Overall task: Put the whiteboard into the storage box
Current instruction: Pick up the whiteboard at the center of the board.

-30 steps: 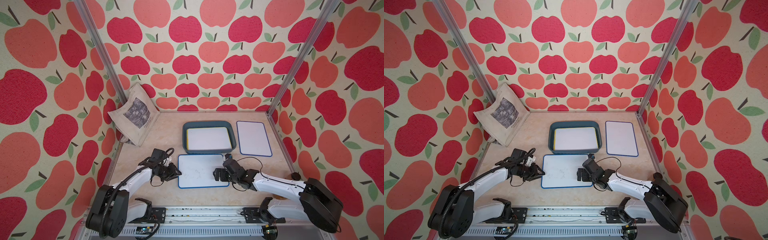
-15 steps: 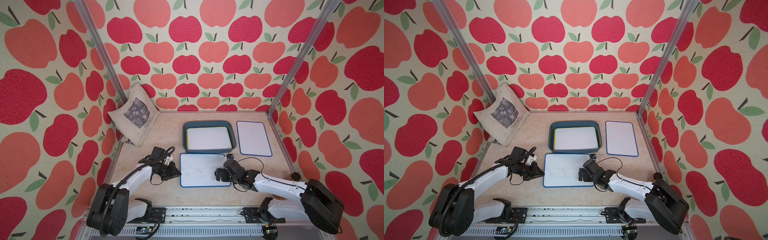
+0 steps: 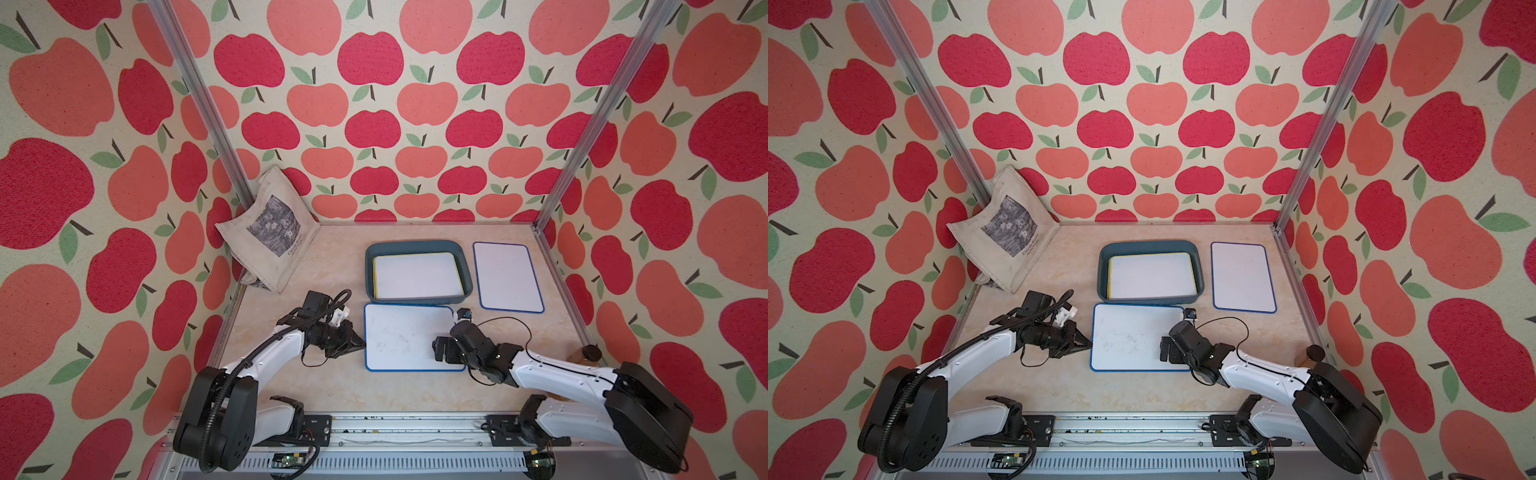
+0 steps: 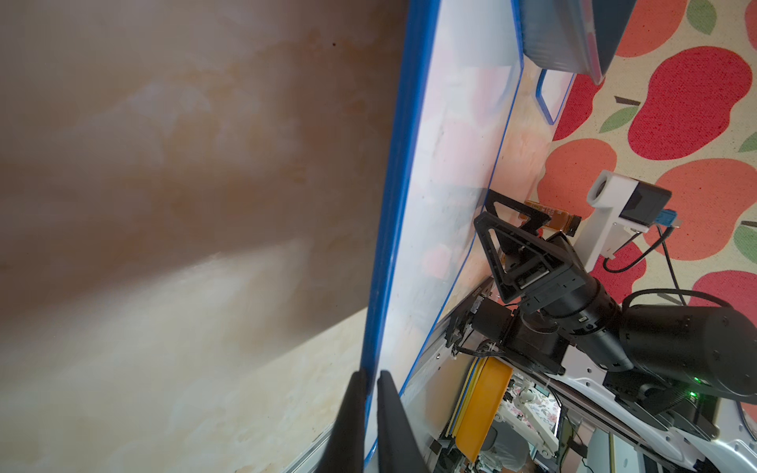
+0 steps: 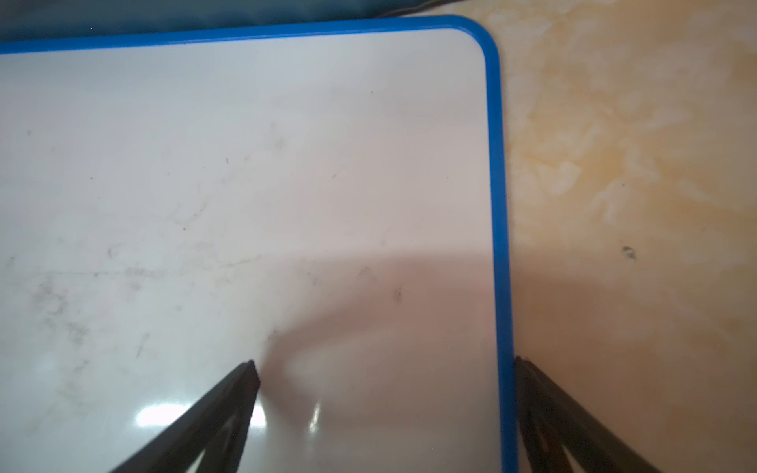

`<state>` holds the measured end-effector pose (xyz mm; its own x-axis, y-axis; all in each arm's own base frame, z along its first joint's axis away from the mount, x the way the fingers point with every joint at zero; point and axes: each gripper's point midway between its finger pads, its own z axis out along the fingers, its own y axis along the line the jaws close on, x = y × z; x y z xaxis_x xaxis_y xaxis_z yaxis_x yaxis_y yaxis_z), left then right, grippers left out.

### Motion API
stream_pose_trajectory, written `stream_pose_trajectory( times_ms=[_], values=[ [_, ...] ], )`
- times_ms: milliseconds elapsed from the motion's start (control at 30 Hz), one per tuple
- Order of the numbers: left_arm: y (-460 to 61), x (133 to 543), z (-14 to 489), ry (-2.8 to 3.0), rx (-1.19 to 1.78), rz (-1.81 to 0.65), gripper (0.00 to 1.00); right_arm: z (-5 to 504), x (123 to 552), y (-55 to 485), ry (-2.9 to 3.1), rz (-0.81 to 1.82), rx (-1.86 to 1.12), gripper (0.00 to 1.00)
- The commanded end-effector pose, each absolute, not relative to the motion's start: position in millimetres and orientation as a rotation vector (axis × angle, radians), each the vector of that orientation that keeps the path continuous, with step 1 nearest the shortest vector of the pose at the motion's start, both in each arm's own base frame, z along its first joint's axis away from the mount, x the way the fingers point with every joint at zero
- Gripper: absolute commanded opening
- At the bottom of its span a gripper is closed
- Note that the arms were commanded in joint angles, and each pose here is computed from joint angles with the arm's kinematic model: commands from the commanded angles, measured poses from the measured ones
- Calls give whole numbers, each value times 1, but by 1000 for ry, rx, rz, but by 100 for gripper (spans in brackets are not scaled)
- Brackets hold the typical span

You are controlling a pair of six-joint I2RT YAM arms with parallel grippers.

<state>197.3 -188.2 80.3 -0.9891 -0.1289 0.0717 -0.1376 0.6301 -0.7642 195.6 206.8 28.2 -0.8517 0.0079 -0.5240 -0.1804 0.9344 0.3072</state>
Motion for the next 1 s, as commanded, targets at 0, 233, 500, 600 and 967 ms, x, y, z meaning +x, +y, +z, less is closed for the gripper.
stream_pose_trajectory(
  times_ms=[0, 233, 500, 600, 967],
  values=[
    [-247, 187, 147, -2545, -246, 1777, 11, 31, 114, 275, 2752, 1132, -325, 99],
    [-256, 191, 137, -2516, -243, 1760, 11, 33, 114, 277, 2719, 1174, -315, 99],
    [-247, 203, 112, -2628, -146, 1589, 17, 35, 113, 273, 2727, 1156, -292, 99],
    [-234, 211, 94, -2721, -68, 1427, 20, 35, 113, 267, 2740, 1113, -285, 99],
    [-178, 200, 11, -2835, 101, 700, 31, 28, 112, 241, 2824, 898, -284, 99]
  ],
)
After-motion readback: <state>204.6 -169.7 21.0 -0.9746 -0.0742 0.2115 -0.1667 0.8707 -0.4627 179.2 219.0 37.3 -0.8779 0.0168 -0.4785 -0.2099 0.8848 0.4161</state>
